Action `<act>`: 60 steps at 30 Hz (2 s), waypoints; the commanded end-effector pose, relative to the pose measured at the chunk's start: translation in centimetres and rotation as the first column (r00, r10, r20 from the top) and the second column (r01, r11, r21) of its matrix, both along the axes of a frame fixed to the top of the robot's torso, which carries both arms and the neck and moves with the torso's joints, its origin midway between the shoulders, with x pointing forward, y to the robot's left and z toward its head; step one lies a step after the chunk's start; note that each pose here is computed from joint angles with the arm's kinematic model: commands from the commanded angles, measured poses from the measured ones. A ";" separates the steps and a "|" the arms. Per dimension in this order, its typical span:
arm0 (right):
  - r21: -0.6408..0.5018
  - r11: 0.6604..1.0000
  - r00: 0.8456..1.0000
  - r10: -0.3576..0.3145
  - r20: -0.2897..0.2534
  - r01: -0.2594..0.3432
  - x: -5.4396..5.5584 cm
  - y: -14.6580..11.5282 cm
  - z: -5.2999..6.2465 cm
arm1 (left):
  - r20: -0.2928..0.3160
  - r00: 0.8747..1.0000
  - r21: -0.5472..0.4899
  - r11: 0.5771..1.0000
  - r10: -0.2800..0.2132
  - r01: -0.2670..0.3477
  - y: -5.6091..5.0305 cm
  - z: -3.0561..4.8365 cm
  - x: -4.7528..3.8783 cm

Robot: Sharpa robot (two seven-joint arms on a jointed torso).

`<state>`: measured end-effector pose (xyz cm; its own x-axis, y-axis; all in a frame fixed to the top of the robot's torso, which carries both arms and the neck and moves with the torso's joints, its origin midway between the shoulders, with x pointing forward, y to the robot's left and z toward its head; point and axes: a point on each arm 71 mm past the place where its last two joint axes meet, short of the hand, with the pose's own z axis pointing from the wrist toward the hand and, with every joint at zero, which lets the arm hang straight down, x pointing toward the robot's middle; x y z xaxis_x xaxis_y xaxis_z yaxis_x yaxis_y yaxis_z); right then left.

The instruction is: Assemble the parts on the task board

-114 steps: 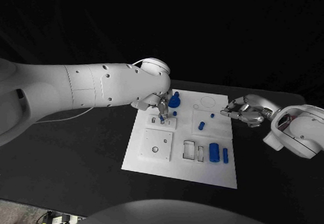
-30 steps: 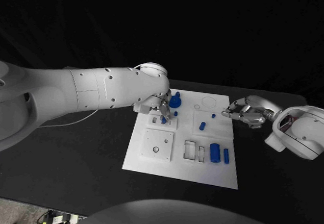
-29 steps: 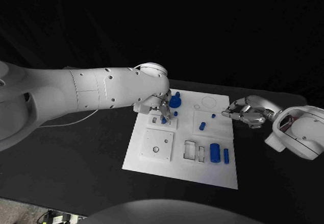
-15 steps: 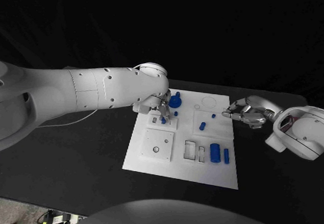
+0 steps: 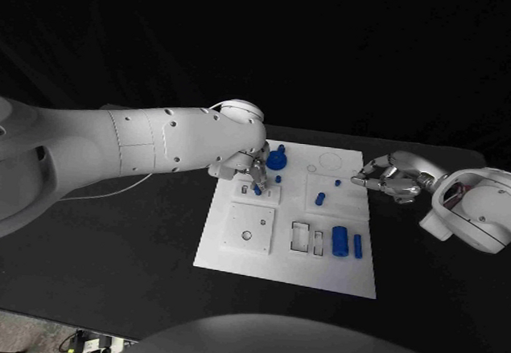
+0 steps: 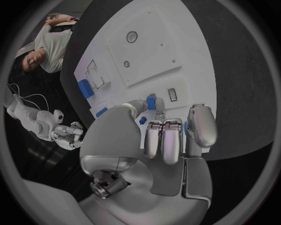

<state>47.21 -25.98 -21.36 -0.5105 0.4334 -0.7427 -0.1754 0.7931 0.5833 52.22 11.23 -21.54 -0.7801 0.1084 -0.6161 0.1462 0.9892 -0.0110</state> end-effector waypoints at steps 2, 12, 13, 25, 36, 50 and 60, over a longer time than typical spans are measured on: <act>-0.006 1.000 1.000 0.011 -0.011 -0.011 -0.1 0.1 -0.1 | 0.005 1.000 0.022 1.000 -0.007 0.007 0.2 -0.41 -0.06; -0.006 1.000 1.000 0.009 -0.013 -0.009 -0.1 0.0 -0.1 | -0.010 1.000 0.008 1.000 -0.007 0.007 -0.1 -0.77 -0.36; -0.007 1.000 1.000 0.009 -0.013 -0.009 -0.1 0.0 -0.1 | -0.011 1.000 0.007 1.000 -0.007 0.007 -0.1 -0.79 -0.38; -0.009 1.000 1.000 0.011 -0.017 -0.011 -0.1 0.0 -0.2 | -0.012 1.000 0.016 1.000 -0.005 0.005 0.2 -0.90 -0.30; -0.010 1.000 1.000 0.014 -0.025 -0.014 -0.1 0.1 -0.5 | -0.015 1.000 0.025 1.000 -0.007 0.008 0.3 -0.98 -0.29; -0.010 1.000 1.000 0.011 -0.029 -0.011 -0.2 -0.1 -0.8 | -0.016 1.000 0.026 1.000 -0.009 0.009 0.3 -1.04 -0.29; -0.006 1.000 1.000 0.008 -0.022 -0.008 -0.2 -0.2 -0.8 | -0.012 1.000 0.028 1.000 -0.007 0.008 0.7 -1.04 -0.28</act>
<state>47.03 -26.26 -22.10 -0.5240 0.4307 -0.7348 -0.1608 0.7972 0.5819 52.14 11.67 -22.04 -0.7781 0.1144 -0.6176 0.1462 0.9893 -0.0009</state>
